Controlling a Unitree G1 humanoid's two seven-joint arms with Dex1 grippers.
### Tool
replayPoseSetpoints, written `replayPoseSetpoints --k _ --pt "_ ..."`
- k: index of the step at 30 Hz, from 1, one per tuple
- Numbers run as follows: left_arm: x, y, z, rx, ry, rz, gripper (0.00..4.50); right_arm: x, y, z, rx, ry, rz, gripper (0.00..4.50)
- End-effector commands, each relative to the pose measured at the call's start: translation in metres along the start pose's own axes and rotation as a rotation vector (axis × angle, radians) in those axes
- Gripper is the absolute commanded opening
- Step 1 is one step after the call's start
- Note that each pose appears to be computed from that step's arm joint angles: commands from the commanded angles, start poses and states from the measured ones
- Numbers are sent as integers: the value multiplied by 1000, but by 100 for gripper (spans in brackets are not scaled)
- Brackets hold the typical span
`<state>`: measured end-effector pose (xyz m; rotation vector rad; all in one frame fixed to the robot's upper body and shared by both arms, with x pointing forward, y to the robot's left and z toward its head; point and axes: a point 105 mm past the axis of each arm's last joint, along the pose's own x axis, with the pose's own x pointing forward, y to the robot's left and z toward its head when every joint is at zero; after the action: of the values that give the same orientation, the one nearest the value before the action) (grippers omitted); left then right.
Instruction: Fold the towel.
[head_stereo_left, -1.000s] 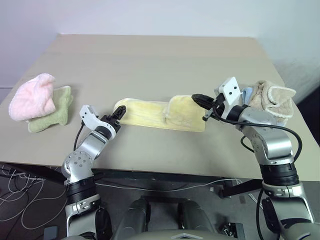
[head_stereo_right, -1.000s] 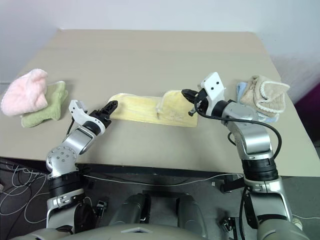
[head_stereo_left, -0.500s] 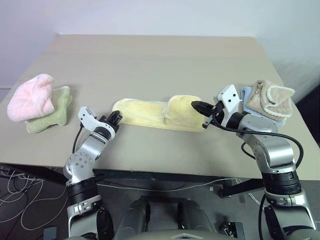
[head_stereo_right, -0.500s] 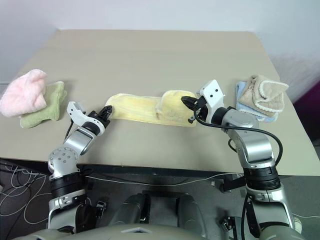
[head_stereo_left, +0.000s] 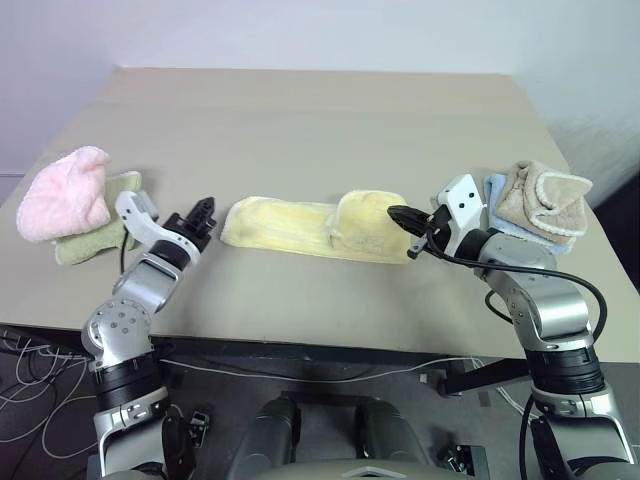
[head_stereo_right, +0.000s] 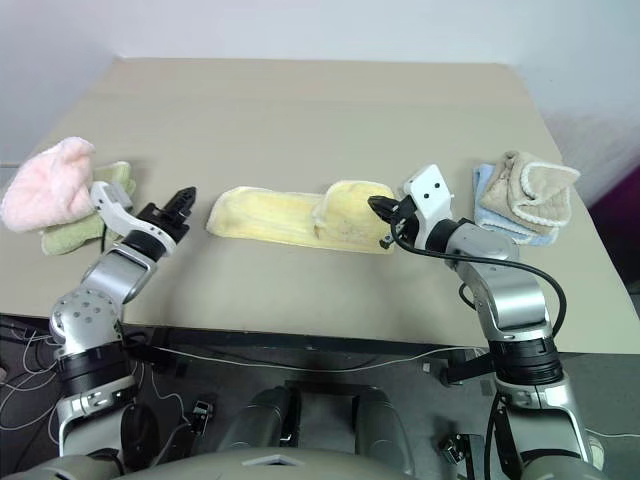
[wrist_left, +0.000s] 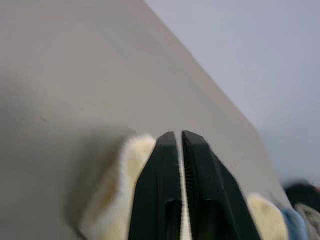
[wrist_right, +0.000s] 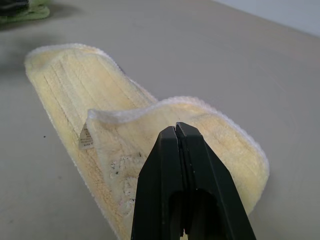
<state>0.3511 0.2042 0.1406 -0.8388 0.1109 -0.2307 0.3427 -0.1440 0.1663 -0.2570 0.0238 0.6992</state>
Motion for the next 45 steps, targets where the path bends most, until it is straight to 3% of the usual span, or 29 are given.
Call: replayPoseSetpoints --k 1,10,18,29,33,43,45 --pt "-9 -4 -6 -69 52 40 155 -7 -6 9 -22 -34 -36 0" --pt "-19 1 -27 -61 148 274 448 -4 -9 6 -22 -12 3 0" --pt "-8 3 -38 -141 140 326 448 -8 21 22 -26 -51 227 0" --pt "29 -13 -44 -258 194 245 448 -6 18 20 -31 -45 183 0" --pt "29 -11 -47 -252 213 254 356 -8 16 20 -31 -46 161 0" --pt "29 -11 -43 -241 195 251 13 -8 18 19 -32 -52 148 0" --pt "29 -11 -41 -244 184 247 2 -7 20 18 -30 -52 151 0"
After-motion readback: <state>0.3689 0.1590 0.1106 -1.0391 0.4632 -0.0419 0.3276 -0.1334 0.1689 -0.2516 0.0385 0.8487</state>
